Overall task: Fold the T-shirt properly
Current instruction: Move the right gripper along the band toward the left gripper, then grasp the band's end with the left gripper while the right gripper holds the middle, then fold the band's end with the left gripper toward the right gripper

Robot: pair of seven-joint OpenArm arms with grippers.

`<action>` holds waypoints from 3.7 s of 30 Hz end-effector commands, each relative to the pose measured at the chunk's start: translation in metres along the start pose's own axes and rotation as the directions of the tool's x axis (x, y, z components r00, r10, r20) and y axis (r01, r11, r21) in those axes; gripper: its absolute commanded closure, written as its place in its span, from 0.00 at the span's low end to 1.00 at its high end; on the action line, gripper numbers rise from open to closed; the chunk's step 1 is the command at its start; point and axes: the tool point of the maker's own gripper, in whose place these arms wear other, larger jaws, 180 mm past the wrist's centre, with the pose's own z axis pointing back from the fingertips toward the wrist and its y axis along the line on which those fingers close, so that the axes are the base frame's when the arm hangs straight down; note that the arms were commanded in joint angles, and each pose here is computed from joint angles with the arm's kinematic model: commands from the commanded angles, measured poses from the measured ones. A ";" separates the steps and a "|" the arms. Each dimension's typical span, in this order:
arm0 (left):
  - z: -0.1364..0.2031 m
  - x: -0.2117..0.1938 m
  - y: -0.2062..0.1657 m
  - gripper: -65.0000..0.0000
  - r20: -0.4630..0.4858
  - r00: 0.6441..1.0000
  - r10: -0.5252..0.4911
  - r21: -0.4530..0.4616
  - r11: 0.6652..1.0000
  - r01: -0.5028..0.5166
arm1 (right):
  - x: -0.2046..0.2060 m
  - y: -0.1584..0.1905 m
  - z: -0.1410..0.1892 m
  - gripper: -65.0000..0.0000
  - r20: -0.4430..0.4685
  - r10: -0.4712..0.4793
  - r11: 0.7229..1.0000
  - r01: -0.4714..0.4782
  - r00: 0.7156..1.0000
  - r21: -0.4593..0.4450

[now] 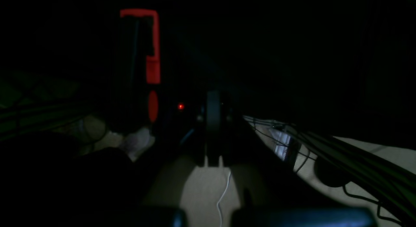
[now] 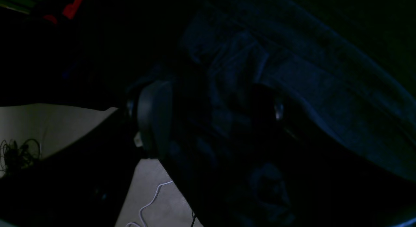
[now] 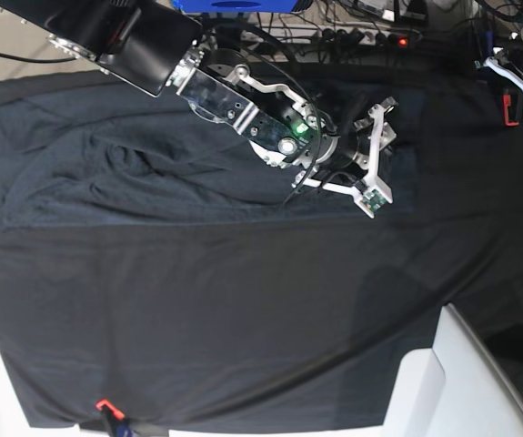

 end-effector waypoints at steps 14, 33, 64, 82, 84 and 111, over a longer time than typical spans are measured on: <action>-0.002 0.070 -0.046 0.00 0.142 0.962 0.235 -0.321 0.930 -0.180 | -0.047 -0.093 0.080 0.44 0.087 -0.167 0.968 0.180 0.982 -0.177; -0.071 0.030 -0.176 0.00 -0.047 0.989 0.137 -0.506 0.851 -0.142 | -0.096 -0.097 0.091 0.44 0.011 -0.218 0.953 0.215 0.976 -0.212; -0.083 0.051 -0.116 1.00 -0.005 0.986 0.168 -0.422 0.893 -0.154 | -0.070 -0.150 0.154 0.44 0.364 -0.281 0.849 0.407 0.888 -0.336; -0.009 0.070 -0.141 1.00 0.197 0.968 -0.153 -0.331 0.919 0.213 | -0.080 -0.170 0.167 0.44 0.376 -0.294 0.814 0.437 0.879 -0.383; -0.008 0.062 -0.169 1.00 0.188 0.958 -0.217 -0.341 0.900 0.271 | -0.080 -0.170 0.167 0.44 0.377 -0.293 0.814 0.436 0.879 -0.383; -0.018 0.067 -0.346 1.00 0.206 0.948 -0.245 -0.486 0.815 0.316 | -0.090 -0.181 0.176 0.44 0.355 -0.304 0.796 0.441 0.884 -0.416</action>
